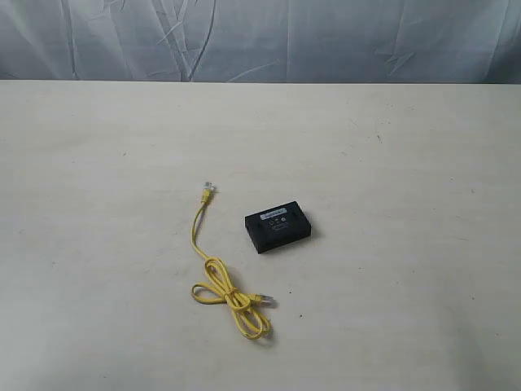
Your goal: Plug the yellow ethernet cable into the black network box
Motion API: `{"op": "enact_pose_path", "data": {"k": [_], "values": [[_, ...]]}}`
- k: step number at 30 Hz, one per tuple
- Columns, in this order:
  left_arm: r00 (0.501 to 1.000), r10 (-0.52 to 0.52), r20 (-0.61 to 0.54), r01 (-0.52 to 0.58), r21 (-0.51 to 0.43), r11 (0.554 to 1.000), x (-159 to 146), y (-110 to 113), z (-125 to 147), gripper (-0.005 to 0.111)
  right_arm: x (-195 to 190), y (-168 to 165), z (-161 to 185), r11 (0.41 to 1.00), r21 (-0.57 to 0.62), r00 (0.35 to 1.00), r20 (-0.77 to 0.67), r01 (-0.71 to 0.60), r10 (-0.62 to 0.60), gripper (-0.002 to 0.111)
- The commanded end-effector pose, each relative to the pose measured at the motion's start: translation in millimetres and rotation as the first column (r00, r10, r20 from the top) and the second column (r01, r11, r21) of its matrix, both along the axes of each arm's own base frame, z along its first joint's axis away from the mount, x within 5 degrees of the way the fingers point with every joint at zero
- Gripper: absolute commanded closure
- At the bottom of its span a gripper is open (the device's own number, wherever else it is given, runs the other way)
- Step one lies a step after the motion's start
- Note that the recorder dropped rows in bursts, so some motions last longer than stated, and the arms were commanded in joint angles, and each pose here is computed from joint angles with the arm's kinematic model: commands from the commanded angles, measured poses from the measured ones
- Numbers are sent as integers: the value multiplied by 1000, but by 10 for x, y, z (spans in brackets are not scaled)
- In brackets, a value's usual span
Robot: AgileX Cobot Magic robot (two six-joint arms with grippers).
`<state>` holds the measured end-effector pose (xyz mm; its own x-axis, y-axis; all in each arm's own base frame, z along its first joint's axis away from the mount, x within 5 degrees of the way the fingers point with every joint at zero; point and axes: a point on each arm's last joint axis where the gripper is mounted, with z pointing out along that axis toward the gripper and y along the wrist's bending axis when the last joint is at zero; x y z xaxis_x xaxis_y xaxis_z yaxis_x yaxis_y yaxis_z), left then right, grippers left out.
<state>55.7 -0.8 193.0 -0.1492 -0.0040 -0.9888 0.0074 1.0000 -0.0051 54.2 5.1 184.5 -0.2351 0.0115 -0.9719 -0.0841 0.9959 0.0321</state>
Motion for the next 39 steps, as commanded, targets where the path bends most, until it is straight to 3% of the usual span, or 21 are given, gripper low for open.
{"op": "enact_pose_path", "data": {"k": [1, 34, 39], "values": [[1000, 6, -2, -6, 0, 1000, -2, 4, -16, 107, -1, -4, 8, 1000, -1, 1000, 15, 6, -6, 108], [1000, 6, -2, -6, 0, 1000, -2, 4, -16, 107, -1, -5, 8, 1000, -4, 1000, 15, 6, -6, 108], [996, 10, 86, -13, 40, 999, 6, 13, 64, 107, -1, -4, 10, 1000, -4, 1000, 17, 6, -6, 108]]}}
